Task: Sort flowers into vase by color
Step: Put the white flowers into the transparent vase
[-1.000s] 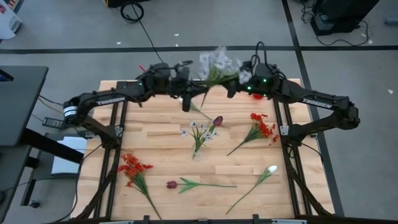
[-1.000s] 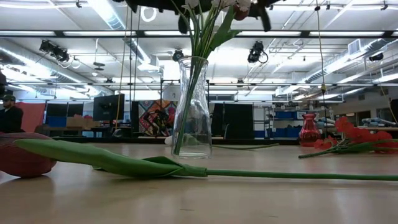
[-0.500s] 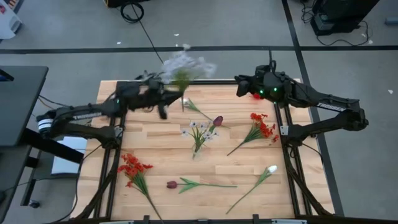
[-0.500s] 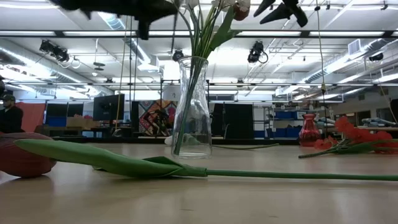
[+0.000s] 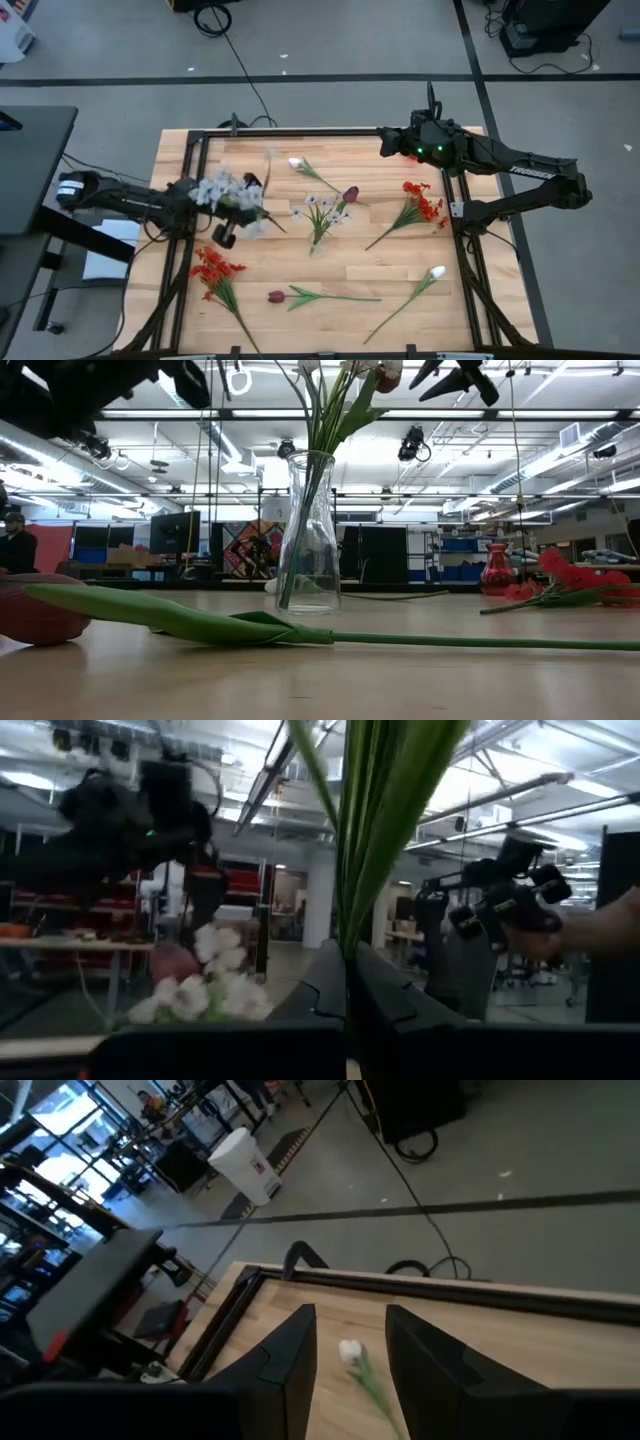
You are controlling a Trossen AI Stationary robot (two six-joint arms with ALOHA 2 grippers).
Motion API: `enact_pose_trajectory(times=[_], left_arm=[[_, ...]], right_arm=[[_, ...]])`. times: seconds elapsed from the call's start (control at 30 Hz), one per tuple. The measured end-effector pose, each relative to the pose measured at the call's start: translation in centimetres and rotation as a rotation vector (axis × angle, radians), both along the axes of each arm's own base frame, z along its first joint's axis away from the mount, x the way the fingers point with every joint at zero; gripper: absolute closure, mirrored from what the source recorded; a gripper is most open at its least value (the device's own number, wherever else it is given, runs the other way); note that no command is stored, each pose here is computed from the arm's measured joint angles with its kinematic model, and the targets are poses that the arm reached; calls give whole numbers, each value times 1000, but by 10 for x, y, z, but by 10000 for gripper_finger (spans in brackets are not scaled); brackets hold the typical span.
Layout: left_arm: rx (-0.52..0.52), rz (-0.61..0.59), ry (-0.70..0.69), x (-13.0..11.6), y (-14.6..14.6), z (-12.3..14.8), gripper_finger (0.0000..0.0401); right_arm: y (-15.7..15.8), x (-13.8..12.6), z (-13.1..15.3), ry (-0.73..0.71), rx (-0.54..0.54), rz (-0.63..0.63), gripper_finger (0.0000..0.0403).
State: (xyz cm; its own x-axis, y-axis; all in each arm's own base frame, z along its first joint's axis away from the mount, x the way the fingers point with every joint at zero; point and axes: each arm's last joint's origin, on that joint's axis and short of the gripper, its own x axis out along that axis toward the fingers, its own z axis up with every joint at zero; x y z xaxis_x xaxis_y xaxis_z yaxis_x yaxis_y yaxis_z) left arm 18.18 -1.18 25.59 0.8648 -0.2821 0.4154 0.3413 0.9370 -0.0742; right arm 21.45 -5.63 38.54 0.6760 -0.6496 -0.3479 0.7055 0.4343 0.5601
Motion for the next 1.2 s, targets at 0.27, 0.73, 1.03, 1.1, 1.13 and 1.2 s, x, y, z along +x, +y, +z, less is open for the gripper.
enact_pose_trajectory(times=[0.27, 0.73, 1.03, 1.1, 1.13, 1.2], left_arm=[[56, 51, 19, 31, -18, -4, 400], [-3, 123, 44, 64, -24, -39, 400], [-23, 146, 123, 74, -24, -62, 400], [-30, 160, 126, 75, -24, -64, 400], [-31, 161, 123, 75, -24, -65, 399], [-39, 158, 126, 75, -24, -65, 390]], right_arm=[[5, 1, 0, -20, 26, 24, 273], [19, 1, -6, 52, 36, 82, 273], [18, 0, -10, 111, 40, 125, 273], [17, -1, -11, 121, 47, 133, 273], [17, -1, -11, 126, 52, 138, 273], [15, -2, -12, 131, 63, 141, 273]])
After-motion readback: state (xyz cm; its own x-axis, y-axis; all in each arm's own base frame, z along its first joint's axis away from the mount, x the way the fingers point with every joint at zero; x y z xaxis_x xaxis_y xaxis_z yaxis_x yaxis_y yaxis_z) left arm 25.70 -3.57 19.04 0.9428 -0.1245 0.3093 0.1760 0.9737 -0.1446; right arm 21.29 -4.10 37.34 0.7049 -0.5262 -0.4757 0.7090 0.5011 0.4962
